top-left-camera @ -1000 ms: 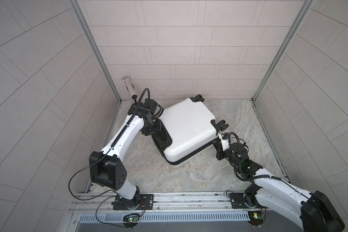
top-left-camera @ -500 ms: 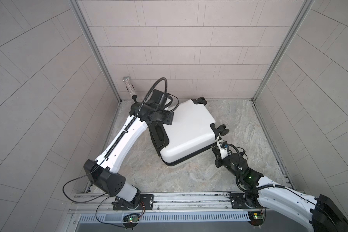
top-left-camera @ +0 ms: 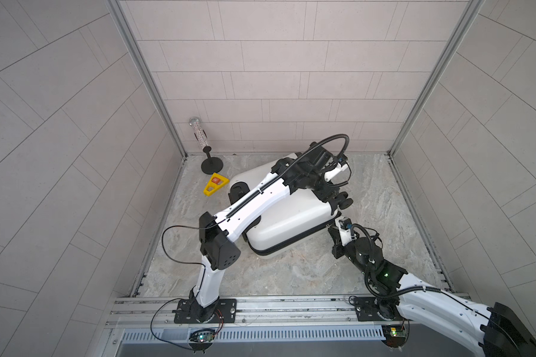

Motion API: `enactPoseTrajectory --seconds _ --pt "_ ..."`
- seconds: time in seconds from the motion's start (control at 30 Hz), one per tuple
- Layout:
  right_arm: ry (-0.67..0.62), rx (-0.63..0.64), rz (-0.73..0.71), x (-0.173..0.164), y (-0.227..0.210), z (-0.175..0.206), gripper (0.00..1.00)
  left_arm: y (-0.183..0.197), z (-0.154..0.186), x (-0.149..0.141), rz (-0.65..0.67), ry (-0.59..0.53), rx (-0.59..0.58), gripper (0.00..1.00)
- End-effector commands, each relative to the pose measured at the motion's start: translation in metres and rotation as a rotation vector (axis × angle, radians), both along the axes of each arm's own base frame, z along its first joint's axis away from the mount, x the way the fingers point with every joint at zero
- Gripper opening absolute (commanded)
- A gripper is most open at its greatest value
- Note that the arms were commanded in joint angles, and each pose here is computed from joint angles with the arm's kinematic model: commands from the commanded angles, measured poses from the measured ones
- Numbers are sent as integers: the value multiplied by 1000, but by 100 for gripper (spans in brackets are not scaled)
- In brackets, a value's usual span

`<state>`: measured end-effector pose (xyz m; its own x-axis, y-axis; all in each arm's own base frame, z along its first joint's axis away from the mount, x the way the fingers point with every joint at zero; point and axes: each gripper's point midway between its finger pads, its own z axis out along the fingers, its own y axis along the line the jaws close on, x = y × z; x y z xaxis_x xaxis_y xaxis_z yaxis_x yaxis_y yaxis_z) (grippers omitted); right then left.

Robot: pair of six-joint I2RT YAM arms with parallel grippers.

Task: Open the suitcase zippers
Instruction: Unzip the zipper on the suitcase.

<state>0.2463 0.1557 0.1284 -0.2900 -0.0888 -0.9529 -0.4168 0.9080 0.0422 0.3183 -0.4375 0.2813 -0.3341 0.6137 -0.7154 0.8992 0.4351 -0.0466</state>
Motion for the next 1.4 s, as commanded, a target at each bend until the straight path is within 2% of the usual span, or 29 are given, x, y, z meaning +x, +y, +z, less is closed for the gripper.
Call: enactPoseTrajectory --seconds 0.0,0.17,0.67,0.83,1.0,1.07,1.13,1.2,1.37 --pt "-101 45 -48 8 -5 27 0 -14 -1 -12 -97 -15 18 70" --pt "-106 25 -31 6 -4 26 0 -24 -22 3 -38 -23 74 71" --pt "-105 -38 15 1 0 18 0 -37 -71 -14 -127 60 194 75" --pt "-103 -44 12 0 -2 15 0 -34 -93 0 -72 8 286 75" --pt "-101 -47 -7 -2 -8 15 0 -30 -111 5 -84 -10 344 64" --pt "-100 -47 -14 -3 -10 14 0 -28 -114 3 -104 -11 363 53" --pt "-93 -40 -39 -3 -15 12 0 -23 -115 -2 -133 -3 381 38" --pt "-85 -27 -68 -3 -20 10 0 -17 -117 -9 -166 12 399 29" --pt "-36 -29 -119 -2 -29 -1 0 8 -114 -28 -211 78 416 22"
